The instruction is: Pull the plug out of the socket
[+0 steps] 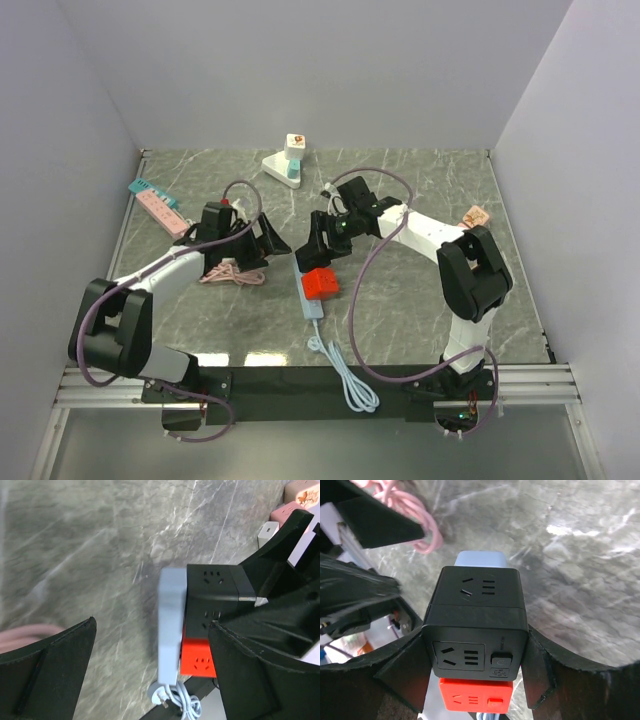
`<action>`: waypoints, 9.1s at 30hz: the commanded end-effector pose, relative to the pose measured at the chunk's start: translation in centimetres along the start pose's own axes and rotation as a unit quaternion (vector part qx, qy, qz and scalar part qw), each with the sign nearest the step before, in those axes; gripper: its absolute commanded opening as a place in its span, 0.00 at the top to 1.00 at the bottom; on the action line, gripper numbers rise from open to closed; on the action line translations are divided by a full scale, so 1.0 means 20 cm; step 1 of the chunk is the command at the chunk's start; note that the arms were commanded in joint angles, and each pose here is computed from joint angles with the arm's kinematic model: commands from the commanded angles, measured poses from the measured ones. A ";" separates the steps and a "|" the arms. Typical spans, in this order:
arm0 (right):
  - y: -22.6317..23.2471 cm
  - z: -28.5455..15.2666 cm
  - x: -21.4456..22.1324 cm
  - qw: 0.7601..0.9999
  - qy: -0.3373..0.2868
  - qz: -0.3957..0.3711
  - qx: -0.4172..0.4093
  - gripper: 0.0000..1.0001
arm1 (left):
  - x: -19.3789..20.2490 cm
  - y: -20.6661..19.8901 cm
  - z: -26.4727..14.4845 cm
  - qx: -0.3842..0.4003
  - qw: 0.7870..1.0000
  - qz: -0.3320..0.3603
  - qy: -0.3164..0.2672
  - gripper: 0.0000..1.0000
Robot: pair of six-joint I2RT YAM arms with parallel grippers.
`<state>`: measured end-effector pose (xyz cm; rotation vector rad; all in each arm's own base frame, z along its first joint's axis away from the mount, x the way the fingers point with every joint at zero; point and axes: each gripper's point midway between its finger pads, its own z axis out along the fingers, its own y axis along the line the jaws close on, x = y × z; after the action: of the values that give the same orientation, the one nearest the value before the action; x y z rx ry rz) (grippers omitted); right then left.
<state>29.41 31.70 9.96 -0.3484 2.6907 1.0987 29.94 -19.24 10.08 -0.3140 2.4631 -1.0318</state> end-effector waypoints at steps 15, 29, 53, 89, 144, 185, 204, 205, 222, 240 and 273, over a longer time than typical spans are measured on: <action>-0.05 0.00 -0.29 0.991 -0.035 0.124 0.025 1.00 | 0.13 -0.09 0.04 0.022 0.999 0.035 -0.034 0.08; -0.09 0.05 -0.29 0.986 0.007 0.166 0.008 1.00 | 0.26 -0.08 0.19 0.022 0.991 0.131 0.004 0.19; -0.09 -0.08 -0.25 0.986 0.036 0.160 -0.042 1.00 | 0.38 0.07 0.47 -0.107 0.985 0.133 0.029 1.00; -0.27 -0.49 -0.30 0.989 -0.015 0.144 -0.036 1.00 | 0.29 0.16 0.46 -0.131 0.988 0.081 0.013 1.00; -0.25 -0.44 -0.30 0.984 -0.140 0.103 -0.037 0.04 | 0.12 -0.33 0.31 0.023 0.995 0.090 -0.021 1.00; -0.14 -0.34 -0.42 0.987 -0.059 0.107 -0.101 1.00 | 0.09 -0.19 0.24 0.006 0.997 0.065 -0.027 1.00; 0.13 -0.19 -0.14 0.968 -0.137 0.180 -0.113 1.00 | -0.04 -0.29 0.23 0.013 0.996 0.065 -0.057 1.00; 0.13 -0.21 -0.14 0.971 -0.130 0.171 -0.107 1.00 | -0.04 -0.28 0.23 0.011 0.996 0.065 -0.056 1.00; -0.35 -0.74 -0.42 0.974 -0.139 0.176 0.011 1.00 | -0.13 -0.09 0.10 -0.034 0.994 0.053 -0.087 1.00; -1.35 -1.22 -0.67 0.849 -0.273 0.337 0.303 1.00 | -1.06 0.68 -0.55 -0.327 0.920 0.002 -0.216 1.00; -1.38 -1.53 -0.58 0.792 -0.320 0.359 0.376 0.07 | -1.03 0.37 -0.58 -0.157 0.964 -0.007 -0.215 0.01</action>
<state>44.63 -7.56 9.81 1.1228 2.4774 0.0302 41.74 3.47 16.59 -0.6912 2.2537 -0.3585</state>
